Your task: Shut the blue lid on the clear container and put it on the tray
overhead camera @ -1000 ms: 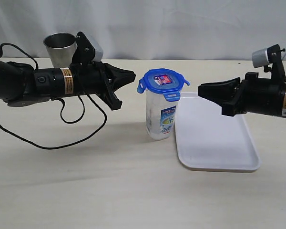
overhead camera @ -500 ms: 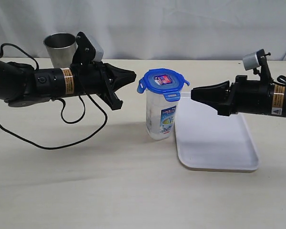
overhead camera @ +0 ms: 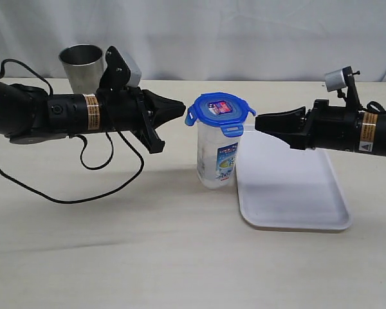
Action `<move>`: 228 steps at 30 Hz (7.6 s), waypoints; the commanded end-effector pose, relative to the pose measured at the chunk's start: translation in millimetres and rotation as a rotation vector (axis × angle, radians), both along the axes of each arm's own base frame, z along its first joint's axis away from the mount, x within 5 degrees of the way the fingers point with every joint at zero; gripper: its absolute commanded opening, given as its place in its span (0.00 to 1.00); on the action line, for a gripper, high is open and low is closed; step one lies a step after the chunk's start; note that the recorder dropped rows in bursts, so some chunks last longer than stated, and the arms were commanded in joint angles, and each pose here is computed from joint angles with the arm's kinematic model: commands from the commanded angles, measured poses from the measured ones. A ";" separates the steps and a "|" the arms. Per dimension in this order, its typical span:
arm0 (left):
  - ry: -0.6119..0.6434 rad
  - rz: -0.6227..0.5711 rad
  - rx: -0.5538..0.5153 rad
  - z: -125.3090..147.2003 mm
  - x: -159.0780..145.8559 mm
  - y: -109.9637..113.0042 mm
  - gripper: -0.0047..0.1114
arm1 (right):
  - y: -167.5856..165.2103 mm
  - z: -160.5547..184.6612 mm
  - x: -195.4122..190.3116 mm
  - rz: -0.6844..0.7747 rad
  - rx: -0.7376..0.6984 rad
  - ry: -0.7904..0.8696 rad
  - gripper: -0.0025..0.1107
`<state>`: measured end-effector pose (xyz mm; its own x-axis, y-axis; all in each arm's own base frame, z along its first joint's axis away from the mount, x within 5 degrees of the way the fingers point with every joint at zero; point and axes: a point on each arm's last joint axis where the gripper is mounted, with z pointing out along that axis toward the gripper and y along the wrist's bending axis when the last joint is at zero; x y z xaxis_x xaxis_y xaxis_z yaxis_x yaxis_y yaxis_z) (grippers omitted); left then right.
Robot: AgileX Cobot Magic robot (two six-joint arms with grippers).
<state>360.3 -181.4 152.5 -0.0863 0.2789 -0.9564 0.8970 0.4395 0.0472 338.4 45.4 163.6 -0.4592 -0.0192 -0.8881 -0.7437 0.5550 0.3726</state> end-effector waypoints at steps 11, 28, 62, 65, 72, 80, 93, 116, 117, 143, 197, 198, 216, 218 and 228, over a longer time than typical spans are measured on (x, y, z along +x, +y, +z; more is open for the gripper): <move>-0.003 -0.006 -0.012 1.9 0.8 -0.9 0.04 | 0.7 1.3 -1.1 0.023 -0.001 -0.019 0.06; -0.063 -0.050 -0.051 12.7 -2.4 -3.8 0.04 | 4.8 4.7 -7.2 0.111 0.023 -0.057 0.06; -0.029 -0.060 0.020 33.4 -9.8 -0.6 0.04 | 2.0 5.5 -1.3 0.049 0.006 -0.104 0.06; -0.015 -0.069 0.028 30.9 -10.5 -0.8 0.04 | 2.1 5.4 -1.4 0.051 0.005 -0.104 0.06; 0.005 -0.075 0.023 28.0 -10.9 -1.2 0.04 | 2.6 4.3 -2.9 0.071 -0.009 -0.104 0.06; 0.012 -0.097 0.027 27.4 -12.9 -1.9 0.04 | 2.4 4.6 -2.4 0.067 -0.010 -0.113 0.06; 0.038 -0.132 0.013 27.7 -16.4 -3.2 0.04 | 2.3 5.4 -1.4 0.059 -0.009 -0.130 0.06; 0.059 -0.151 0.001 28.0 -18.6 -4.1 0.04 | 1.4 5.7 0.2 0.043 -0.018 -0.148 0.06; 0.059 -0.149 0.000 28.1 -18.5 -4.1 0.04 | 2.1 6.2 -0.7 0.055 -0.012 -0.151 0.06; 0.036 -0.085 0.000 28.7 -12.6 -2.2 0.04 | 3.0 -4.1 0.2 0.064 0.026 -0.139 0.06; -0.076 -0.065 -0.108 32.8 -6.5 -4.5 0.04 | 3.6 -5.3 -1.2 0.087 0.011 -0.134 0.06; -0.072 -0.065 -0.107 31.0 -6.3 -4.6 0.04 | 3.6 -5.3 -1.2 0.087 0.011 -0.134 0.06; -0.060 -0.059 -0.063 21.0 -9.2 -17.1 0.04 | 3.8 -5.6 -1.7 0.093 0.008 -0.133 0.06; -0.058 -0.049 -0.056 20.4 -8.4 -16.6 0.04 | 3.7 -5.7 -1.6 0.092 0.006 -0.133 0.06; -0.072 -0.013 -0.032 19.7 -3.3 -9.2 0.04 | 4.1 4.7 -2.9 0.095 0.010 -0.168 0.06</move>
<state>352.5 -194.6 169.3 -0.0124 0.2607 -0.9653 0.9083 0.4067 0.0982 336.5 49.1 158.8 -0.3352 -0.0513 -0.9408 -0.8327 0.4833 0.2703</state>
